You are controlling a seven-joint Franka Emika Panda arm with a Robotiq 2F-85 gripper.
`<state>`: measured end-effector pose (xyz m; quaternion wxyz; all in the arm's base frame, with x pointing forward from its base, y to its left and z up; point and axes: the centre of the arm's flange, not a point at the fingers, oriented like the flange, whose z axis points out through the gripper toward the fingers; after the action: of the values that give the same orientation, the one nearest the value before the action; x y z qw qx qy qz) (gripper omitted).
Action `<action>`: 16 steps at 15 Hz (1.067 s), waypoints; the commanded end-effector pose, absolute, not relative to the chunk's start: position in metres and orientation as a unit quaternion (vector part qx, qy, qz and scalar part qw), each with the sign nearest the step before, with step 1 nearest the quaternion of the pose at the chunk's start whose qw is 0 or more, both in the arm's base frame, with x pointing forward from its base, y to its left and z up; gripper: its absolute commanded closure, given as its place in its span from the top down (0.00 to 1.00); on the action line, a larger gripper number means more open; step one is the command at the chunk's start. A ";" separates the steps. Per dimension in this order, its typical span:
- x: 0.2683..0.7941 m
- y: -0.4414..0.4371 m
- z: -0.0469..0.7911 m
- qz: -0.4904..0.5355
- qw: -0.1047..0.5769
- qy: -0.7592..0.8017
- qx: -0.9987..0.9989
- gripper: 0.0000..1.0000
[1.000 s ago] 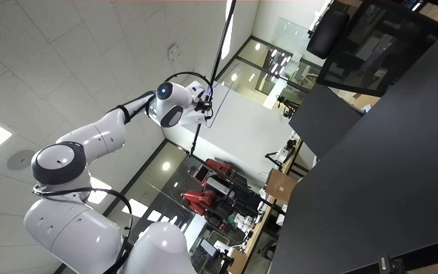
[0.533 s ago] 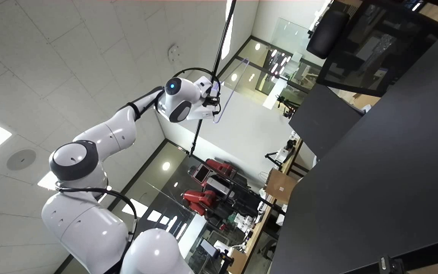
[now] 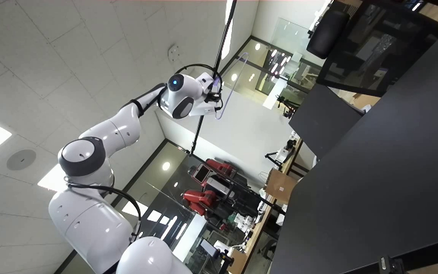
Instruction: Put the blue hanger on the black thing above the table
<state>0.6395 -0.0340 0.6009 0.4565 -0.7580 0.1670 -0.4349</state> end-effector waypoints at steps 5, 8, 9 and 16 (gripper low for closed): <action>0.646 -0.042 0.615 -0.425 0.451 0.184 -0.763 0.47; 0.637 -0.041 0.625 -0.426 0.441 0.181 -0.769 0.67; 0.633 -0.041 0.631 -0.426 0.434 0.179 -0.774 0.75; 0.571 -0.035 0.702 -0.495 0.275 0.135 -0.813 1.00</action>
<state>0.6078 -0.0447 0.6702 0.3311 -0.7989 0.1383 -0.4826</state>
